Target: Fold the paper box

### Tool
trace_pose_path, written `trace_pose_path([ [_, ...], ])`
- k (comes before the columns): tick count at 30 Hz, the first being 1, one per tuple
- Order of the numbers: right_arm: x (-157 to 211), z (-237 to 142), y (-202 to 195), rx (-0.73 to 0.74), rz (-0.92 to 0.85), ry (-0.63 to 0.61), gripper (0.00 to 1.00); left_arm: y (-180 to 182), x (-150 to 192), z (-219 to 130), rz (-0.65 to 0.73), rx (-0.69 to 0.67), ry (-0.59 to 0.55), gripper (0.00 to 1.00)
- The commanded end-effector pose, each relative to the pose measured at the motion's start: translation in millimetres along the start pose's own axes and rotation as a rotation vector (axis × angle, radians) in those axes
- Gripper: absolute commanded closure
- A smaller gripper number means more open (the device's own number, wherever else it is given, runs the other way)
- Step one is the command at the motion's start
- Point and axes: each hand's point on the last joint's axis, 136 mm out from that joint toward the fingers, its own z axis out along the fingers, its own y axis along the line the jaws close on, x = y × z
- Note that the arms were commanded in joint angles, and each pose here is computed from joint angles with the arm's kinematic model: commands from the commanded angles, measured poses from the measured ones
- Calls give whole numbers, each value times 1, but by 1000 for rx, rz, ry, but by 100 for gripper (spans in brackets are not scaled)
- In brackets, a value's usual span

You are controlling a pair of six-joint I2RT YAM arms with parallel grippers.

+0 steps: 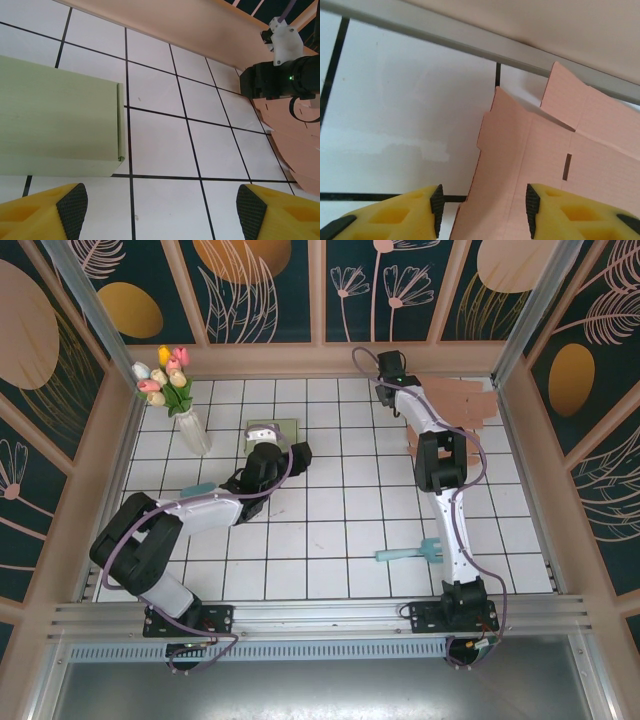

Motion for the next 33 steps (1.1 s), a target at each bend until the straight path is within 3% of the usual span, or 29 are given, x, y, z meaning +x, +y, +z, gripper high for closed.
trace_pose_path([
  [1,7,2,-12,27,-32,41,52,-13,-8,5,0,36,-19,20],
  [4,11,2,-16,46,-44,56,59,-12,-5,8,2,29,-9,20],
  [9,15,1,-25,64,-27,75,90,-12,-3,10,-2,29,-3,20],
  [12,6,-9,-31,54,14,41,100,-11,-4,11,2,22,-2,20],
  [17,-28,-54,-46,36,79,-82,100,-12,-6,8,7,22,-1,20],
  [25,-65,-170,-71,31,216,-320,100,-16,-25,-10,5,23,-41,20],
  [29,-64,-223,-55,67,172,-379,100,-19,-31,-23,-24,46,-53,20],
  [33,-50,-269,-15,6,151,-445,100,-14,-35,-42,-72,52,-71,19],
])
